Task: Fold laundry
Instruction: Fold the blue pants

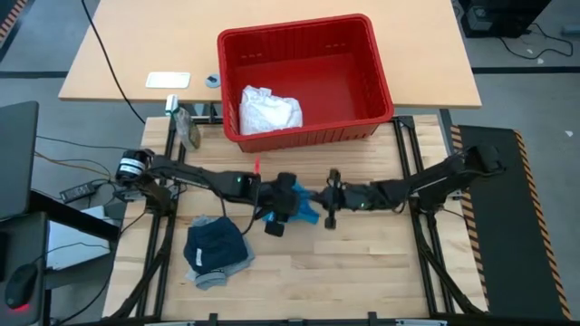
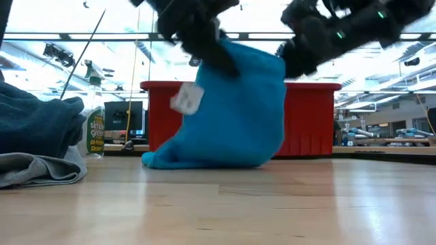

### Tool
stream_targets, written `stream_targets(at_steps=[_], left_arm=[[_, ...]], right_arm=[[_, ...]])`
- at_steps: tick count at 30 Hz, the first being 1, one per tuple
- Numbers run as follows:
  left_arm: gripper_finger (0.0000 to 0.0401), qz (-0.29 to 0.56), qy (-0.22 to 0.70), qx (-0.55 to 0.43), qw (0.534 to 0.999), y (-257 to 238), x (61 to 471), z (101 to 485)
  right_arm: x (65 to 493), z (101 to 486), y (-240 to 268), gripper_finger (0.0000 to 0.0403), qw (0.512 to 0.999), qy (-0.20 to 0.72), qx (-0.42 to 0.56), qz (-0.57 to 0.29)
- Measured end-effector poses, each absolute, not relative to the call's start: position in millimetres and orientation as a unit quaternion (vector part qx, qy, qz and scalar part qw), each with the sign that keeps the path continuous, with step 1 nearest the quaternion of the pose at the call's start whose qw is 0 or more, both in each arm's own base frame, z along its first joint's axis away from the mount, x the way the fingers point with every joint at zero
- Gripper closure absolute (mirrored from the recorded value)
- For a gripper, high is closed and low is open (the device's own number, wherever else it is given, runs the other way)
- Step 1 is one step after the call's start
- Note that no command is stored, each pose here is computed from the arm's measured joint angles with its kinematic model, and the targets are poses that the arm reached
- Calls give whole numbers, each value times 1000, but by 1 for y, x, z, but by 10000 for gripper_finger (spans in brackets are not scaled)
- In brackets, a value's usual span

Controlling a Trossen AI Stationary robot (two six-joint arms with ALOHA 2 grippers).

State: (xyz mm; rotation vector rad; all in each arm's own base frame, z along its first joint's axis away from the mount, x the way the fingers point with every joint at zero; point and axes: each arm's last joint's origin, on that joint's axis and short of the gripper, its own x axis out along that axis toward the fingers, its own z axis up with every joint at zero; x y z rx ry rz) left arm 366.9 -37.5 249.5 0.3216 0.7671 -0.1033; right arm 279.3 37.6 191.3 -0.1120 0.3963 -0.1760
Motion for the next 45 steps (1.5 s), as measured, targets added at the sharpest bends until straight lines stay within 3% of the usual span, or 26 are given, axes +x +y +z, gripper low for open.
stream_targets(at_steps=[5, 8, 13, 22, 28, 36, 42, 45], left_arm=[[184, -23, 357, 130, 925, -25, 375, 289], [157, -30, 361, 80, 929, -32, 373, 293], [129, -74, 405, 12, 911, -58, 369, 264], [125, -112, 419, -19, 901, -101, 363, 221], [125, -133, 414, 12, 900, -111, 363, 219], [125, -139, 412, 22, 900, -114, 365, 214], [125, -198, 413, 128, 880, -126, 358, 212], [125, -229, 404, 188, 866, -129, 357, 209]], right_arm=[[273, 233, 24, 400, 972, 163, -97, -136], [264, 235, 24, 401, 973, 180, -83, -120], [256, 197, 46, 402, 967, 252, 5, -46], [248, 140, 111, 395, 953, 283, 35, 100], [250, 111, 131, 352, 932, 321, 63, 156], [254, 124, 137, 271, 931, 290, 103, 197], [251, 137, 140, 199, 941, 272, 85, 183], [251, 140, 157, 173, 937, 293, 29, 186]])
